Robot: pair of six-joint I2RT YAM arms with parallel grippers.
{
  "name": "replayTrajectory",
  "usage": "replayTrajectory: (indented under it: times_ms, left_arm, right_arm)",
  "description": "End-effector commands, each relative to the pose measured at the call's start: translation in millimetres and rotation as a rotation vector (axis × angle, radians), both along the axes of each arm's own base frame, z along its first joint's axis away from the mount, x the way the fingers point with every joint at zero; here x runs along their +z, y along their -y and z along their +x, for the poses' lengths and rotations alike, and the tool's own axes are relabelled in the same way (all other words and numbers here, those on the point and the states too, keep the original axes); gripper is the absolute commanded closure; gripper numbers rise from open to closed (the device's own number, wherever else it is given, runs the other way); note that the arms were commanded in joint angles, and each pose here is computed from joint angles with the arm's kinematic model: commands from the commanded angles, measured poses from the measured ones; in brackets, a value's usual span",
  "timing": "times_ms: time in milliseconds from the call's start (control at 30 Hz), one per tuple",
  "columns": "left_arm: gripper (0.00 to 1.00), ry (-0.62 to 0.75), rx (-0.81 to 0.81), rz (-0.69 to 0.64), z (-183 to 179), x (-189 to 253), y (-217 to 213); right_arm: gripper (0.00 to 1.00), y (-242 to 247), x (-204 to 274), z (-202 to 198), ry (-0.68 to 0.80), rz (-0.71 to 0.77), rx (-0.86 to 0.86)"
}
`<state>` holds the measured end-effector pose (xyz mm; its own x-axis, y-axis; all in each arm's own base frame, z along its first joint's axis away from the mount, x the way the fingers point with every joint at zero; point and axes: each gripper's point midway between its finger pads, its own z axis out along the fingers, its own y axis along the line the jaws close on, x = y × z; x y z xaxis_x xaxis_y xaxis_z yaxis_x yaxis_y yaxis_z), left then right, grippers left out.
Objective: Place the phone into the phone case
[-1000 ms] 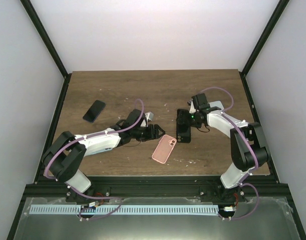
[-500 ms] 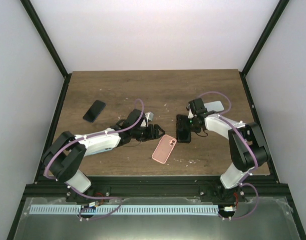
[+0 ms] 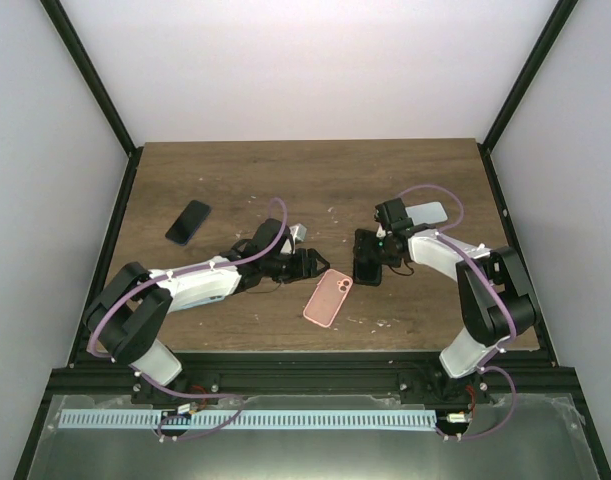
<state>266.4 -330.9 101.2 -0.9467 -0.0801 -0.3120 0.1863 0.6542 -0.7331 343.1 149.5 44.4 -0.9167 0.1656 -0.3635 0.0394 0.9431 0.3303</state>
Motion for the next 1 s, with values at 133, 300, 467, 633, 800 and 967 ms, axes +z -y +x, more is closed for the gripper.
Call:
replayTrajectory:
  times_ms: [133, 300, 467, 633, 800, 967]
  left_arm:
    - [0.33, 0.008, 0.008, -0.017, 8.5, 6.4, 6.1]
    - [0.34, 0.007, 0.012, -0.022, 14.0, 6.5, 11.0]
    - [0.35, 0.013, 0.010, -0.022, 21.4, 6.9, 17.0]
    - [0.36, 0.010, 0.003, -0.025, 28.2, 5.1, 25.4]
    - [0.41, 0.026, -0.008, -0.036, 38.8, 3.6, 36.3]
    - [0.46, 0.047, -0.023, -0.043, 50.2, -1.0, 48.3]
  right_arm:
    - [0.23, 6.8, 3.6, -0.3, -0.015, -0.037, -0.058]
    - [0.18, 10.5, 2.2, -3.4, -0.047, -0.044, -0.097]
    - [0.12, 8.6, 7.8, -6.3, -0.060, -0.019, -0.114]
    - [0.06, 8.9, 16.9, -6.3, -0.047, -0.012, -0.123]
    - [0.12, 19.2, 35.0, 0.3, 0.044, -0.054, -0.125]
    - [0.26, 29.1, 29.6, 3.7, 0.058, -0.073, -0.125]
